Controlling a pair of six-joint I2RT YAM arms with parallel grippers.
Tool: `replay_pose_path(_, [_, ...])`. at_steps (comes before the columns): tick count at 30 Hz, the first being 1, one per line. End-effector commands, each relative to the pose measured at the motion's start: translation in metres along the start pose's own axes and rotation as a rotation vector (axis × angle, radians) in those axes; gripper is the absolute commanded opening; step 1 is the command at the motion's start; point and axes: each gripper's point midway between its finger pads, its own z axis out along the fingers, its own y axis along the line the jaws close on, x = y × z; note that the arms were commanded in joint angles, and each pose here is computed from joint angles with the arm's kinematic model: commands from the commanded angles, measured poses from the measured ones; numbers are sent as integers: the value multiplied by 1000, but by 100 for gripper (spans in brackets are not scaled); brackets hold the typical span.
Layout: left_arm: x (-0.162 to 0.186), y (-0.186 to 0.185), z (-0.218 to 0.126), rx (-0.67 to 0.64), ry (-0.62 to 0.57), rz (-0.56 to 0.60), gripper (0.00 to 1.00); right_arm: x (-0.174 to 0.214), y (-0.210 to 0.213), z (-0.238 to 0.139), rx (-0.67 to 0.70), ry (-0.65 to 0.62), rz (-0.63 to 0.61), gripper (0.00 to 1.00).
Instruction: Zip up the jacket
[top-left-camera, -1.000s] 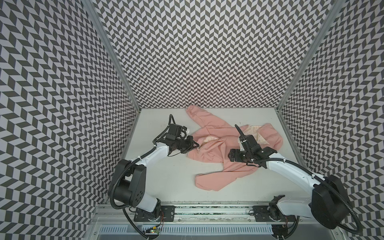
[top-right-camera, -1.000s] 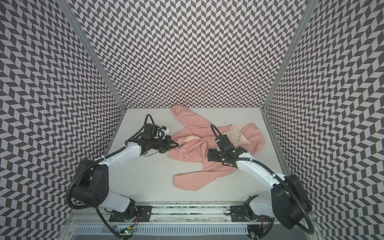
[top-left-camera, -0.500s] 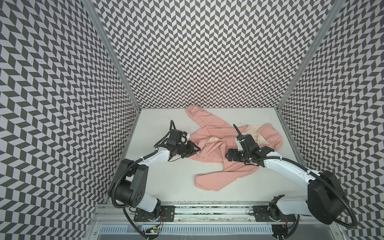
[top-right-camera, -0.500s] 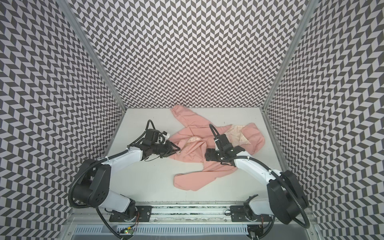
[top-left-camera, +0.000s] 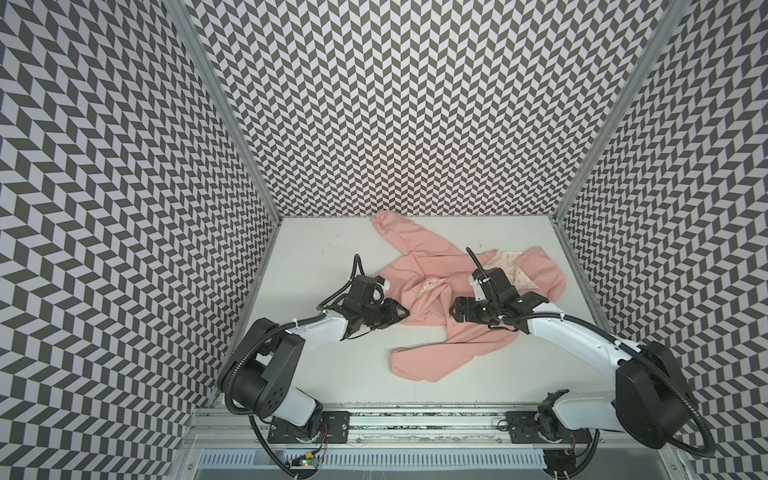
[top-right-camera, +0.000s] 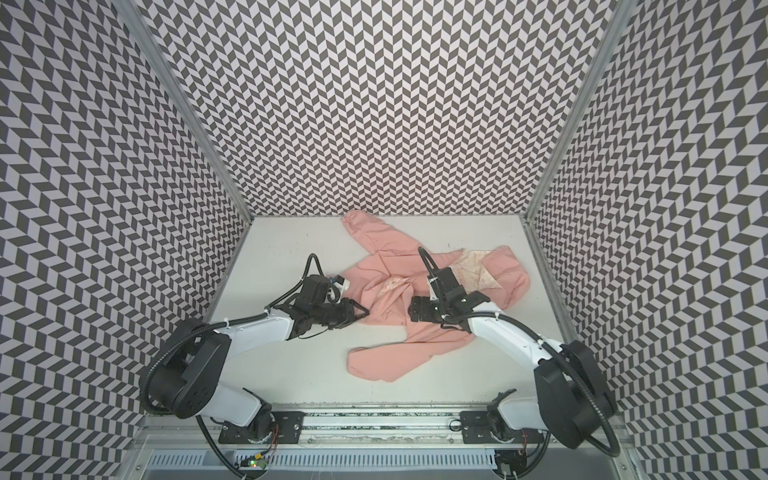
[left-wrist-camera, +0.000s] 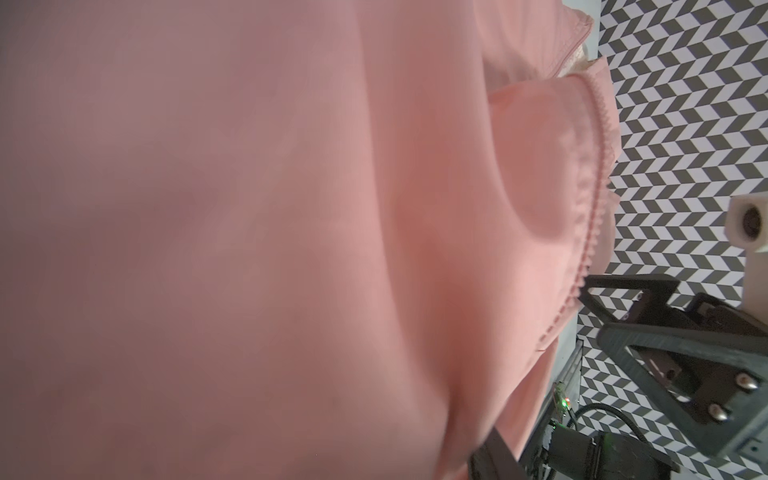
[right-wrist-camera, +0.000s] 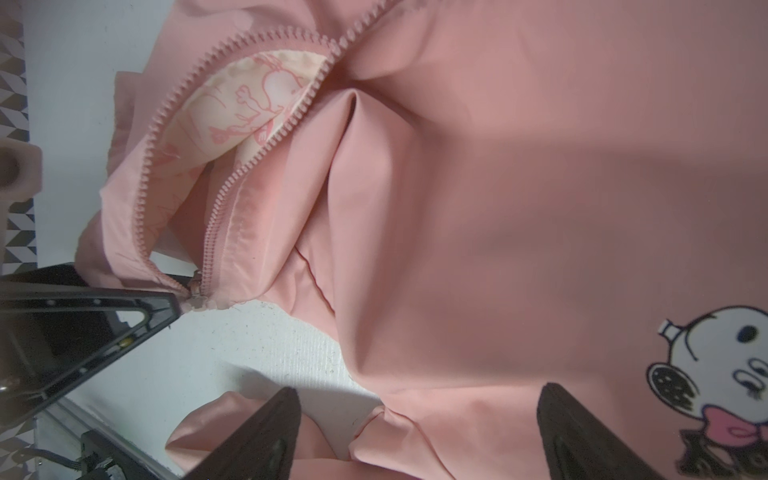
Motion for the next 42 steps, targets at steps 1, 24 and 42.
replay_pose_path(1, [-16,-6,-5,8,-107,95,40,-12,11,-6,-36,-39,-15,90])
replay_pose_path(24, [-12,-15,16,48,-107,144,38,-12,12,-8,-44,-38,-9,90])
replay_pose_path(42, [6,-3,21,43,-91,118,45,-13,15,-12,-51,-43,-11,90])
